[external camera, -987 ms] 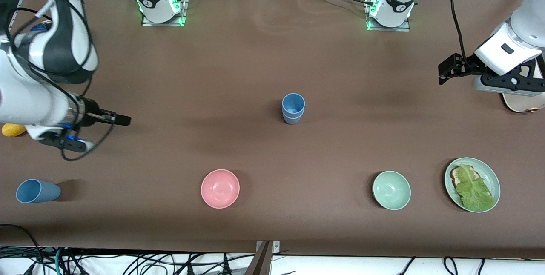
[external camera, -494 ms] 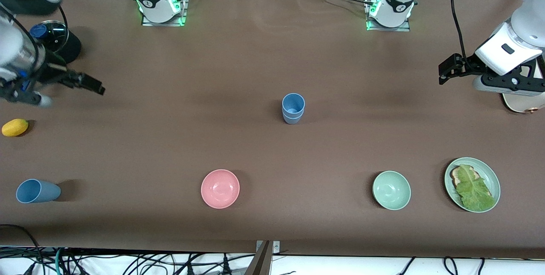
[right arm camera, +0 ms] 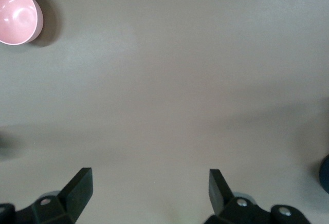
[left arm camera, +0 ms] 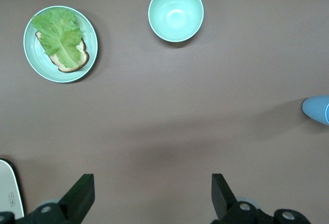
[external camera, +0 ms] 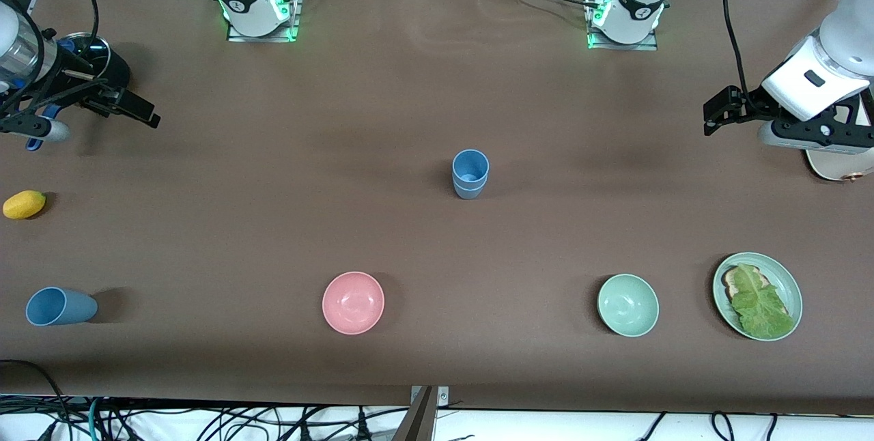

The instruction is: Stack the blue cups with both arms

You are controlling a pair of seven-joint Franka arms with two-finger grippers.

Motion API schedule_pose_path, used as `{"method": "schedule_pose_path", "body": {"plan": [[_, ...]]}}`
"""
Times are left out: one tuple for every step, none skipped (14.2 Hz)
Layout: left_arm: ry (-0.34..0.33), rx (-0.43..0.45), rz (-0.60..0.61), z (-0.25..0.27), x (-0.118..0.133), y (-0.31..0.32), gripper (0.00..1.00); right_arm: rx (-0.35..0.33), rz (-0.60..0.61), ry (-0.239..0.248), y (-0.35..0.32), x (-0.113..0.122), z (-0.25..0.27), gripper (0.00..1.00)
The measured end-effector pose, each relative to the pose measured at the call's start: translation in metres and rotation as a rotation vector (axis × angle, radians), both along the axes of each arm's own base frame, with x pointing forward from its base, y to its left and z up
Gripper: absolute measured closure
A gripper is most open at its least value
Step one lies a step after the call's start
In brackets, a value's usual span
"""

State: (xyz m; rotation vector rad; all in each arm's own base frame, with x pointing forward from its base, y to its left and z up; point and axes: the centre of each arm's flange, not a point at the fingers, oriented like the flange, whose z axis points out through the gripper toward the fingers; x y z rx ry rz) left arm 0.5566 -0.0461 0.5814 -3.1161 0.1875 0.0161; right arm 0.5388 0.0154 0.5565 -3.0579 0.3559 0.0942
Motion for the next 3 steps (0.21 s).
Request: {"method": "schedule_pose_path", "body": {"plan": [[0.0, 0.0, 0.0, 0.0, 0.0, 0.0, 0.0, 0.0, 0.002, 0.001, 0.0011, -0.0001, -0.0002, 0.0], [0.0, 0.0, 0.0, 0.0, 0.0, 0.0, 0.0, 0.0, 0.004, 0.001, 0.0022, -0.0002, -0.0002, 0.0], [0.0, 0.0, 0.0, 0.0, 0.0, 0.0, 0.0, 0.0, 0.005, 0.002, 0.0029, -0.0003, -0.0003, 0.0]]}}
